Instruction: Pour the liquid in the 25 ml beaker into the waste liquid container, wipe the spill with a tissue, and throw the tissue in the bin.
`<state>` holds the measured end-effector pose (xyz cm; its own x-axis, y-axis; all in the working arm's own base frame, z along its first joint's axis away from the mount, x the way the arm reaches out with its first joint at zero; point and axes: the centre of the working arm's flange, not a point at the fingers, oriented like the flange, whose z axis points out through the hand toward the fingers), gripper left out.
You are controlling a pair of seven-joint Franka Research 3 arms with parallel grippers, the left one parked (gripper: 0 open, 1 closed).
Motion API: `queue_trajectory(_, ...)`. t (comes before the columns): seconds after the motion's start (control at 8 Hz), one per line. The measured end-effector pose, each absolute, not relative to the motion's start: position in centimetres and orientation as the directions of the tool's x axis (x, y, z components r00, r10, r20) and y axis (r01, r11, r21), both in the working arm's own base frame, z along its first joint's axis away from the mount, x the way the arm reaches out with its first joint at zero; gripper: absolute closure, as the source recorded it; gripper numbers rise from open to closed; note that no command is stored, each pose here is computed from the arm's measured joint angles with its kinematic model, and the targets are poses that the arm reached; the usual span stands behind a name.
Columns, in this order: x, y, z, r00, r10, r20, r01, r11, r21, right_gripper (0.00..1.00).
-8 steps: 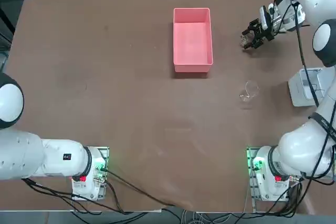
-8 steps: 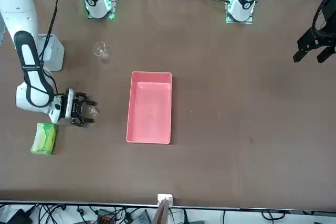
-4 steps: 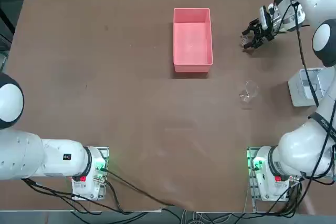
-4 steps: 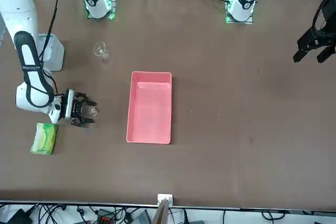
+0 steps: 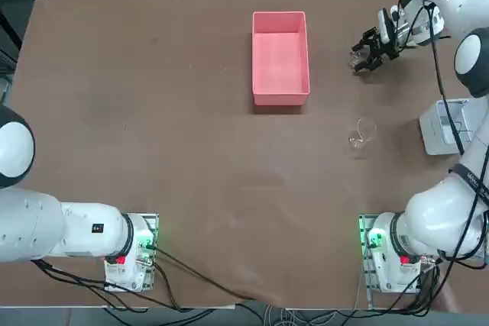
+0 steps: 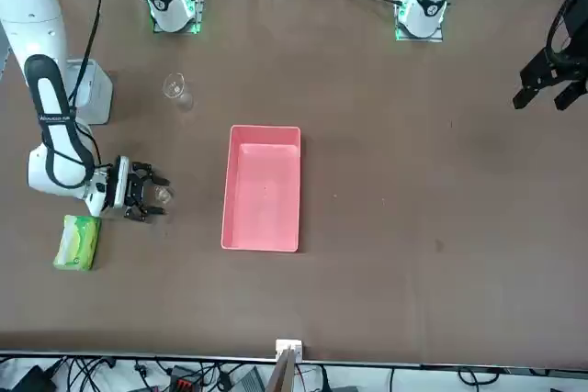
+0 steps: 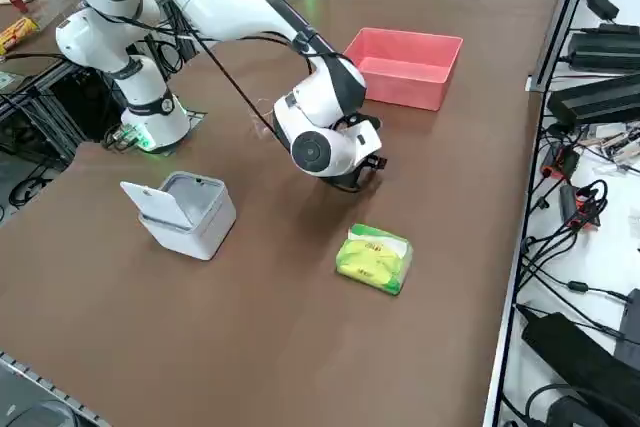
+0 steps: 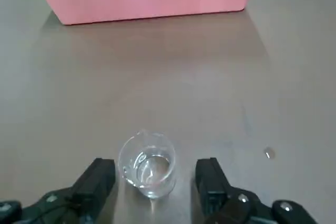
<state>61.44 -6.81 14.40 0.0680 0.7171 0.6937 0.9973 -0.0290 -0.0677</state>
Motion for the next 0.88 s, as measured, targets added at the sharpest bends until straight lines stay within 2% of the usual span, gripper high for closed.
queue_trajectory(0.5, 61.49, -5.71, 14.16, 0.058, 0.718, 0.694, 0.997, -0.013, -0.071, 0.07)
queue_trajectory(0.62, 61.45, -5.62, 13.99, 0.059, 0.717, 0.694, 0.997, -0.012, -0.073, 0.23)
queue_trajectory(0.75, 61.39, -5.63, 13.76, 0.062, 0.717, 0.694, 0.997, -0.012, -0.077, 0.33)
queue_trajectory(0.88, 61.47, -5.67, 13.79, 0.063, 0.717, 0.695, 0.997, -0.015, -0.075, 0.38)
